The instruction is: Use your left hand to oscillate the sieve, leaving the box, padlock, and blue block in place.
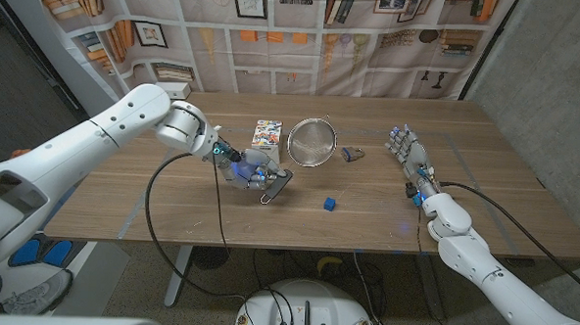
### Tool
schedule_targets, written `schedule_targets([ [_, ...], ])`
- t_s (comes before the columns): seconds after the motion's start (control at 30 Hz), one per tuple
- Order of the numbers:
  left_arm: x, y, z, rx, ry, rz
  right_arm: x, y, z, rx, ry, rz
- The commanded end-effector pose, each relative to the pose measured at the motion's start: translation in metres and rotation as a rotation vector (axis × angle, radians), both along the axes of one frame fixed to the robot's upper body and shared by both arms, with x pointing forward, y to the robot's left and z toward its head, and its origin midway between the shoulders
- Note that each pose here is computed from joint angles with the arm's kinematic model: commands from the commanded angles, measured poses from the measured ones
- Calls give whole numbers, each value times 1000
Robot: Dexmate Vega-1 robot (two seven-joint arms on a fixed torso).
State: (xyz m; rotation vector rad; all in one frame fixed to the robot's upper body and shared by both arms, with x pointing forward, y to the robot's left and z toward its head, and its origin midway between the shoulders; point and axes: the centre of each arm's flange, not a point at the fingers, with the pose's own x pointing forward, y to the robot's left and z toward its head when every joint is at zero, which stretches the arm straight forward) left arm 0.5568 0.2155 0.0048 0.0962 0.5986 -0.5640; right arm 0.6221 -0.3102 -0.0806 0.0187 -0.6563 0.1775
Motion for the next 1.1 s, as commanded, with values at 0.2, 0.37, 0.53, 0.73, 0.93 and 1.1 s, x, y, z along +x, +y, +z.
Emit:
schedule_targets([
  [0.2,11,2,1,-17,11,-54,2,5,3,-7,14,-5],
  [0.37,12,1,1,-11,29,-50,2,4,3,-7,15,-7],
  [0.53,11,1,0,9,55,-31,2,4,2,-6,17,-8],
  [0.73,10,1,-3,8,84,-12,2,4,3,-8,17,-7],
  [0.93,8,3,-4,12,104,4,2,3,4,-9,15,-7],
  [1.1,5,4,-9,15,129,30,1,3,3,-6,15,-7],
])
